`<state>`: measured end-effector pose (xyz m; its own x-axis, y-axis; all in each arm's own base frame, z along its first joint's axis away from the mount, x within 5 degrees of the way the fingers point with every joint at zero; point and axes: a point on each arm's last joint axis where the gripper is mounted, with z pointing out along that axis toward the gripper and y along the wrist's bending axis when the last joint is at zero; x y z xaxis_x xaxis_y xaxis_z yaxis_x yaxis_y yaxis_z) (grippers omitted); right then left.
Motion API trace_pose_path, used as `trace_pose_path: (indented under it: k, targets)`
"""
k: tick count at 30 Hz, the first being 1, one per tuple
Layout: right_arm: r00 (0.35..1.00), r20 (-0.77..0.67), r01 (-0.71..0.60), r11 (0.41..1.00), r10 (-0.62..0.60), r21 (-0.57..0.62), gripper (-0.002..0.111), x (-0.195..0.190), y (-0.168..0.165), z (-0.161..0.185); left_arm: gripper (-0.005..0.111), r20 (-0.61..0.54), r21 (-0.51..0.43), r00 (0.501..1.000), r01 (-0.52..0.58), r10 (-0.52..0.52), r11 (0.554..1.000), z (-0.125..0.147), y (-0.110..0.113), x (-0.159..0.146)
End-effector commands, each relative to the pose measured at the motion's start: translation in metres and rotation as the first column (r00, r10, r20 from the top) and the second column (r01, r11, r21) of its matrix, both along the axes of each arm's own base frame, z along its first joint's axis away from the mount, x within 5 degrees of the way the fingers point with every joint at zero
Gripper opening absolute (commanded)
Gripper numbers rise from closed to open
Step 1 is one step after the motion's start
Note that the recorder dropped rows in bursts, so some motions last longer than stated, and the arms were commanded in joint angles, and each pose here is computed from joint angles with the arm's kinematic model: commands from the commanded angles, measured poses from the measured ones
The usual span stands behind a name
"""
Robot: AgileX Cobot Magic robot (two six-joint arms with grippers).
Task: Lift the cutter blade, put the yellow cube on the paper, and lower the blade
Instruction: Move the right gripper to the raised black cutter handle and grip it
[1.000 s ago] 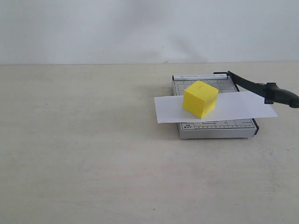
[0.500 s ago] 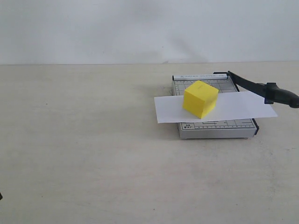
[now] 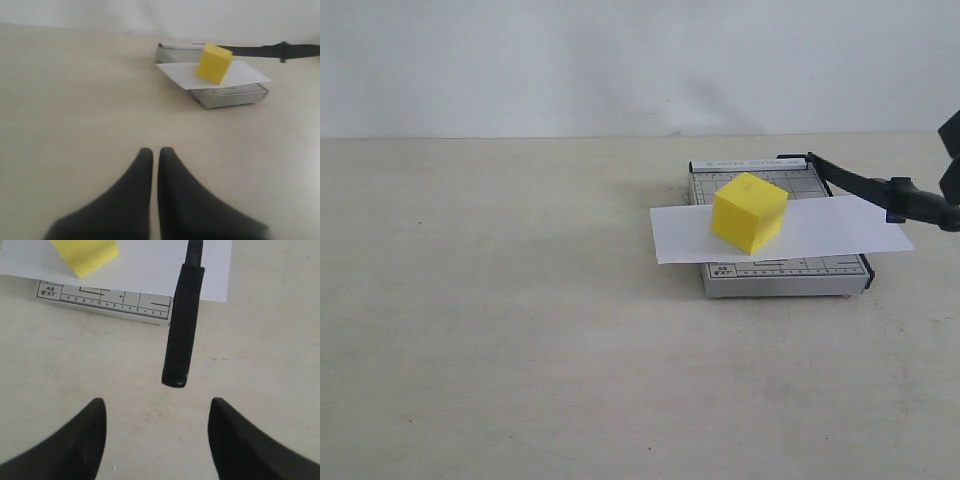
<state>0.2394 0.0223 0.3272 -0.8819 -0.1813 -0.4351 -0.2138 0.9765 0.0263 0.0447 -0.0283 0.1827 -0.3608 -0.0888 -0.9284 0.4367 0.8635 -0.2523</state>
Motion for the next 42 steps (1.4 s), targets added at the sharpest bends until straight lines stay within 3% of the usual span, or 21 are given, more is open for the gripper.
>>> trace_pose_path:
  k: [1, 9, 23, 33, 36, 42]
  targets:
    - [0.999, 0.014, -0.032, 0.999, 0.033, -0.023, 0.058, 0.01, 0.0, -0.003, 0.005, -0.067, 0.039, 0.987, -0.143, 0.145, 0.989, -0.007, 0.008, 0.001]
    - [0.999, -0.013, -0.044, 0.998, 0.044, -0.035, 0.058, 0.021, -0.001, -0.015, 0.005, -0.086, 0.036, 0.942, -0.323, 0.325, 0.946, -0.009, 0.016, 0.004]
    - [0.995, -0.083, -0.066, 0.997, 0.062, -0.047, 0.057, 0.046, 0.0, -0.046, 0.005, -0.087, 0.035, 0.938, -0.335, 0.337, 0.942, -0.009, 0.017, 0.004]
    - [0.997, -0.045, -0.063, 0.997, 0.061, -0.055, 0.007, 0.049, 0.0, -0.045, 0.005, -0.143, -0.059, 0.939, -0.322, 0.312, 0.945, -0.009, 0.012, 0.003]
    - [0.999, -0.032, -0.04, 0.998, 0.039, -0.045, 0.004, 0.05, 0.0, -0.045, 0.005, -0.069, 0.048, 0.954, -0.288, 0.291, 0.956, -0.008, 0.013, 0.004]
    - [0.999, -0.034, -0.037, 0.999, 0.036, -0.035, 0.004, 0.05, 0.001, -0.047, 0.005, 0.083, 0.14, 0.953, -0.299, 0.29, 0.944, -0.002, 0.017, 0.007]
